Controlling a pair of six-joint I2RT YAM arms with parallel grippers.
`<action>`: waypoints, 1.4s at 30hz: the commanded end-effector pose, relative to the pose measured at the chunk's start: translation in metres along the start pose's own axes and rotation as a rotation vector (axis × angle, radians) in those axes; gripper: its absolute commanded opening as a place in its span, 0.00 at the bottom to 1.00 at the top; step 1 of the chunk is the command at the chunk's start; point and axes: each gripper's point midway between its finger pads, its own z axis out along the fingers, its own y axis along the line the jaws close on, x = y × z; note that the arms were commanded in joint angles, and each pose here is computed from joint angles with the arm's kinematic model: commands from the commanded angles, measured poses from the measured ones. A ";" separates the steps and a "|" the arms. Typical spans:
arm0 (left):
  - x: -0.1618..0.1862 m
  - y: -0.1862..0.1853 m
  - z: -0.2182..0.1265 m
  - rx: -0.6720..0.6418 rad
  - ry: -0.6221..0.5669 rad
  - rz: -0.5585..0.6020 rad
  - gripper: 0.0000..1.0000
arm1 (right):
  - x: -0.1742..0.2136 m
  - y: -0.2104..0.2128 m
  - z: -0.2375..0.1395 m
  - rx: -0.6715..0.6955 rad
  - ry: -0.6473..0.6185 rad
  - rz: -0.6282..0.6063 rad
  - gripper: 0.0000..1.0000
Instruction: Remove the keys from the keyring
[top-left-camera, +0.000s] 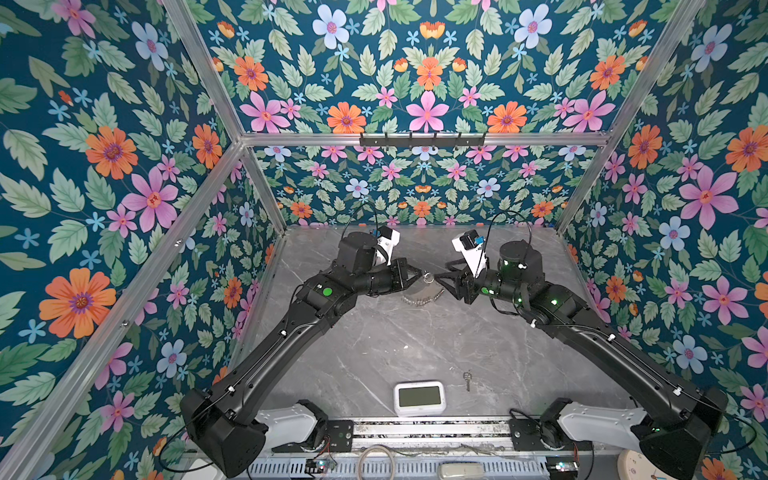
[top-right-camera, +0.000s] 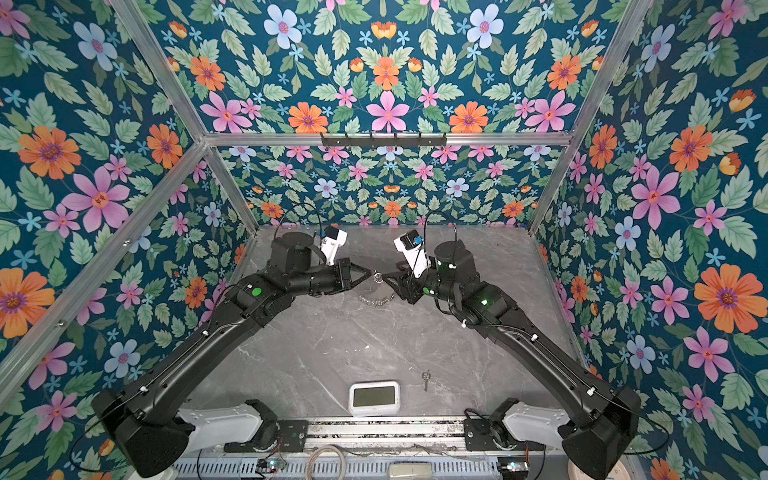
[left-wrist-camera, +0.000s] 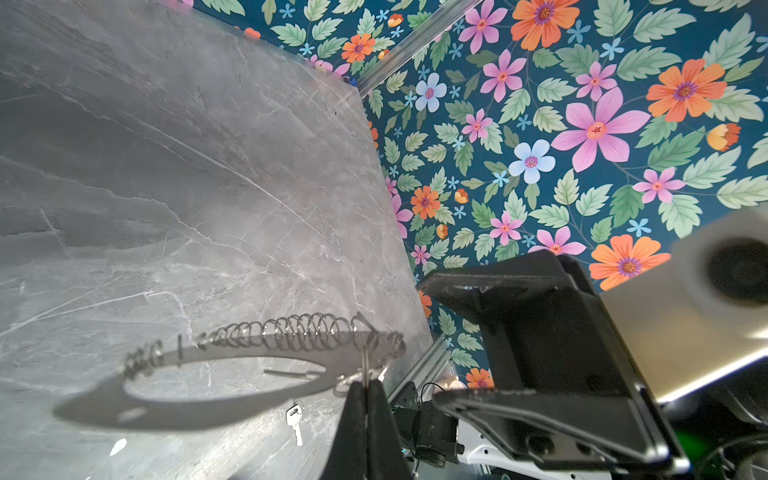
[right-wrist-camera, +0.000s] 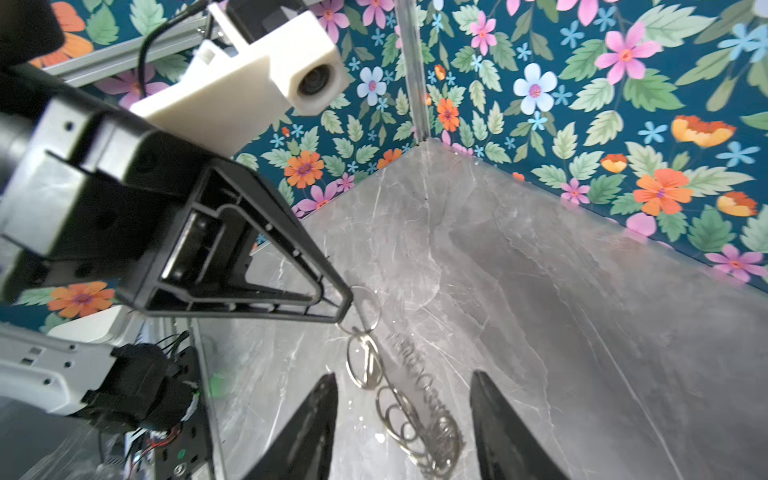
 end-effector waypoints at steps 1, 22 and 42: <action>-0.006 -0.011 -0.005 0.041 -0.025 0.010 0.00 | -0.006 0.007 0.002 -0.037 -0.012 -0.030 0.54; -0.007 -0.016 -0.003 0.071 -0.024 -0.001 0.00 | 0.005 0.005 0.028 0.286 0.072 -0.382 0.58; -0.002 -0.014 -0.007 0.071 -0.025 0.009 0.00 | -0.011 -0.009 0.009 0.399 0.003 -0.364 0.57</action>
